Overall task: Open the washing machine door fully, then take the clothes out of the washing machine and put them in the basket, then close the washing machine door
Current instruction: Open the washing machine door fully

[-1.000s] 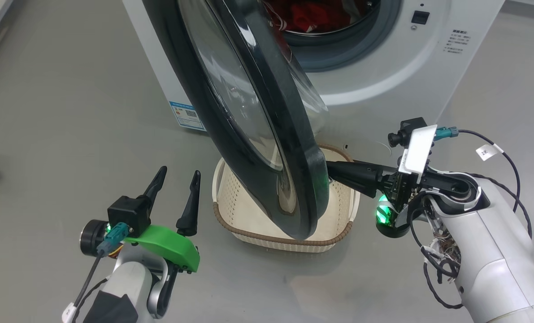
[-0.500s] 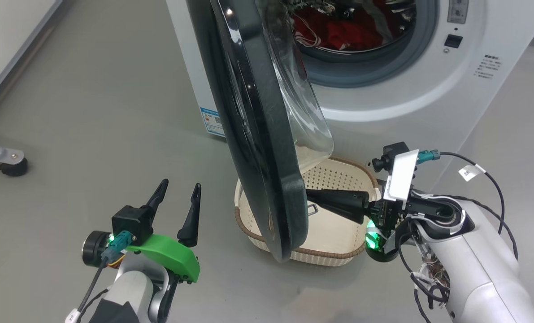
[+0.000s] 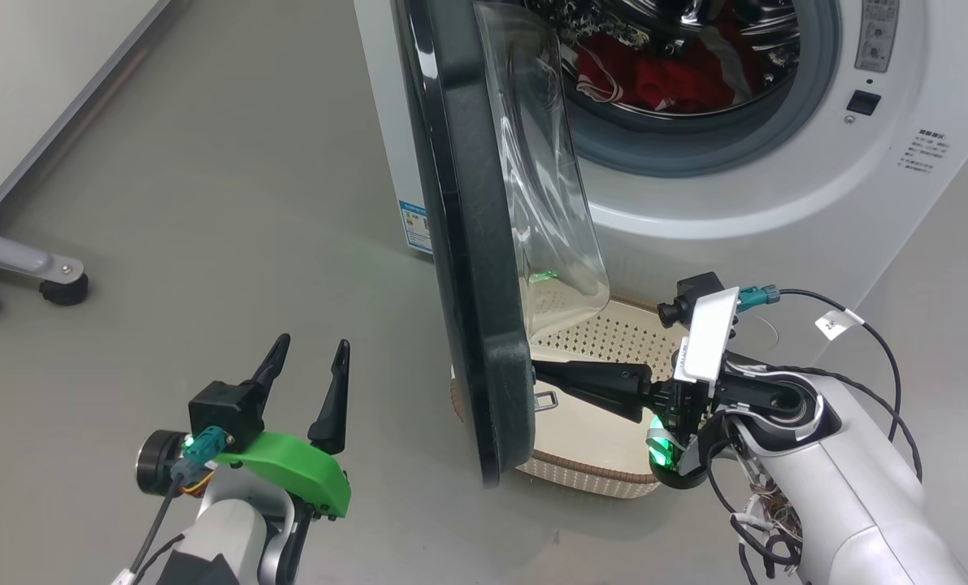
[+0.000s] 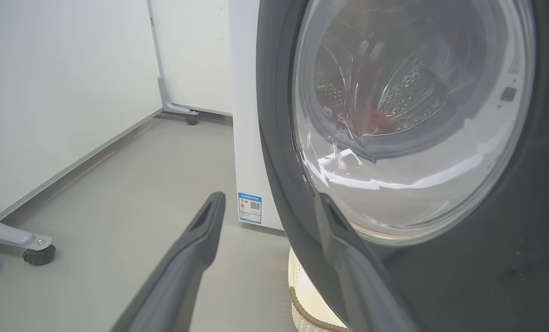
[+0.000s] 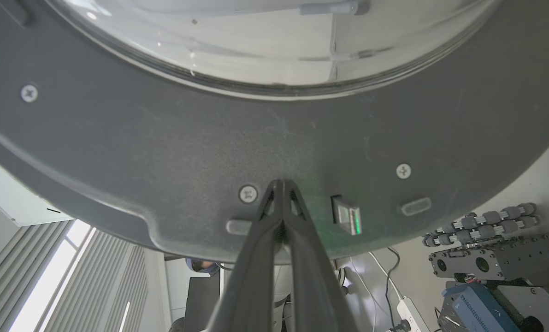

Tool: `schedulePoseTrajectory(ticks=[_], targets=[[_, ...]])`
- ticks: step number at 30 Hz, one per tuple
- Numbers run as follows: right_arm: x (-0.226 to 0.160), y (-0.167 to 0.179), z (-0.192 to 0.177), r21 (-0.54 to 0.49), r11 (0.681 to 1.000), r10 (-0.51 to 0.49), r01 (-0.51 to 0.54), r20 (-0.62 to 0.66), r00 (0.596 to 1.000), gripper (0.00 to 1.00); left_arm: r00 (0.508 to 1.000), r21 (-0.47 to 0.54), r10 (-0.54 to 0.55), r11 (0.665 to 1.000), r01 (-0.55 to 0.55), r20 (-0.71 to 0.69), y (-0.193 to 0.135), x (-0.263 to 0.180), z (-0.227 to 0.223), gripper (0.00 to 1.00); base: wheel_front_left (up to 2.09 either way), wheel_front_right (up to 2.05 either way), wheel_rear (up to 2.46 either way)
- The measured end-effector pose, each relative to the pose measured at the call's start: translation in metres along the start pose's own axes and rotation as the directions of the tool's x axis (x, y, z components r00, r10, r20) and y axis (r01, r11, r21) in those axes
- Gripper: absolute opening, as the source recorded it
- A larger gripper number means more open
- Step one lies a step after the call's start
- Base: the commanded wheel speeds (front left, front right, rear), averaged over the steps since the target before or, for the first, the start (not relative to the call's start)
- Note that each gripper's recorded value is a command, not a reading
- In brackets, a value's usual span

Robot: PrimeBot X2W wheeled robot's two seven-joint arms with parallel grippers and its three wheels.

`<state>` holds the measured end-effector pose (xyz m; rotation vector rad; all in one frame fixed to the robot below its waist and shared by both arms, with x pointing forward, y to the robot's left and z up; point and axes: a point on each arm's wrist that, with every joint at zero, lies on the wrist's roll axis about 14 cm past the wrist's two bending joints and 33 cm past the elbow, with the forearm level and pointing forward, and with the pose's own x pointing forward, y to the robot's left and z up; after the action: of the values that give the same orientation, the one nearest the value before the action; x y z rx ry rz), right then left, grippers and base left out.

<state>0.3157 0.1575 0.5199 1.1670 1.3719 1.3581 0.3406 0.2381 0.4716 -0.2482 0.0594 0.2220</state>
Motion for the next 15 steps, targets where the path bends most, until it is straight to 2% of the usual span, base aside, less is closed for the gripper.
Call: schedulePoseTrajectory(ticks=[15], targets=[[0.020, 0.008, -0.015, 0.013, 0.999, 0.038, -0.038, -0.034, 0.999, 0.00, 1.000, -0.004, 0.029, 1.000, -0.029, -0.002, 0.010, -0.007, -0.001, 1.00, 0.00, 0.00, 0.00]])
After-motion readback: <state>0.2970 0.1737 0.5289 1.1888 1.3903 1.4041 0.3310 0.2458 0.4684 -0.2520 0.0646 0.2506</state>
